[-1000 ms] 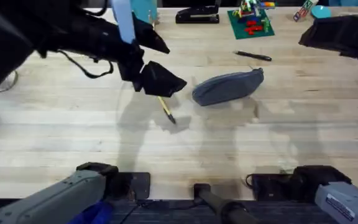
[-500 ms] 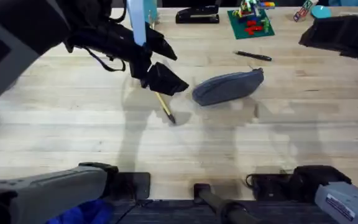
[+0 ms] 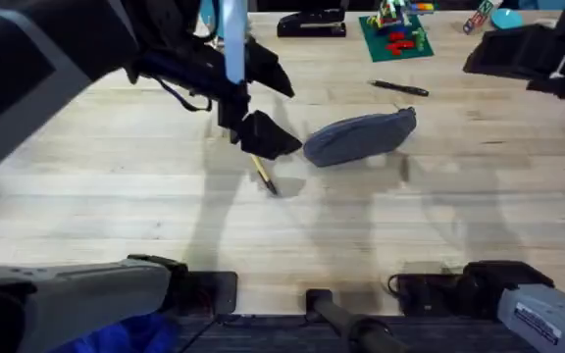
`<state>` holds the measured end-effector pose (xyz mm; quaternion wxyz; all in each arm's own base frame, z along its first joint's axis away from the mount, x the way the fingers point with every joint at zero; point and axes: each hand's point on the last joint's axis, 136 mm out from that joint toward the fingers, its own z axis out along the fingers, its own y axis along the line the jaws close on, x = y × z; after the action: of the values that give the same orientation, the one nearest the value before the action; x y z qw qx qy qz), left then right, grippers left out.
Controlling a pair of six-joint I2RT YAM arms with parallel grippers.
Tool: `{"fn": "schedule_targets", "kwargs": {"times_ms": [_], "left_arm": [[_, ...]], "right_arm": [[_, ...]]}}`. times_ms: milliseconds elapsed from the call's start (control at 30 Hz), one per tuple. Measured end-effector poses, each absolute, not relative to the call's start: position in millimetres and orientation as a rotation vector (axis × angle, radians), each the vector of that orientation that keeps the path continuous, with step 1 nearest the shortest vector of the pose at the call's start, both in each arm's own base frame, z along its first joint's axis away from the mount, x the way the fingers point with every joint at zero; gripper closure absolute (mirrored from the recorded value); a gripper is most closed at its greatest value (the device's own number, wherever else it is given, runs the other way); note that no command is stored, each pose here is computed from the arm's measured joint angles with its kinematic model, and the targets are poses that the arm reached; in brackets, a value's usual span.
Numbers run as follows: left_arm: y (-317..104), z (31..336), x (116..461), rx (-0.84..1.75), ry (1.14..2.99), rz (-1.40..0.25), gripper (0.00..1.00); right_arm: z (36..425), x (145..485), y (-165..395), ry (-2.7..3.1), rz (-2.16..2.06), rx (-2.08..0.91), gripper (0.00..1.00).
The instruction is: Unzip the bag, pick up the pens from the table one at a time and place them inside, then zip the bag closed.
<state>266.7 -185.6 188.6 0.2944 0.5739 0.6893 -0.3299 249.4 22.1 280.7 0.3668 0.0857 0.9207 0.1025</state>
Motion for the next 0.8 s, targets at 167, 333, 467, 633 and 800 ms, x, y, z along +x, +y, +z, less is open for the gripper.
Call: {"fn": "schedule_targets", "kwargs": {"times_ms": [167, 333, 467, 633, 800], "left_arm": [[-190.6, 173.4, 264.1, 1.574, 1.802, -0.855, 0.004], [-191.4, 168.2, 269.0, 1.580, 1.771, -0.826, 0.004], [-195.7, 164.9, 273.2, 1.593, 1.727, -0.798, 0.004], [-208.3, 155.8, 270.8, 1.631, 1.665, -0.790, 0.004], [-225.4, 142.3, 278.0, 1.642, 1.644, -0.813, 0.003]], "right_arm": [[273.3, 250.7, 22.1, 2.401, 0.261, 0.227, 0.005], [267.6, 253.2, 22.1, 2.427, 0.260, 0.231, 0.005], [265.0, 254.9, 22.1, 2.438, 0.259, 0.234, 0.005], [262.9, 256.3, 22.1, 2.447, 0.259, 0.236, 0.005], [262.8, 256.5, 22.1, 2.448, 0.258, 0.236, 0.005]]}}
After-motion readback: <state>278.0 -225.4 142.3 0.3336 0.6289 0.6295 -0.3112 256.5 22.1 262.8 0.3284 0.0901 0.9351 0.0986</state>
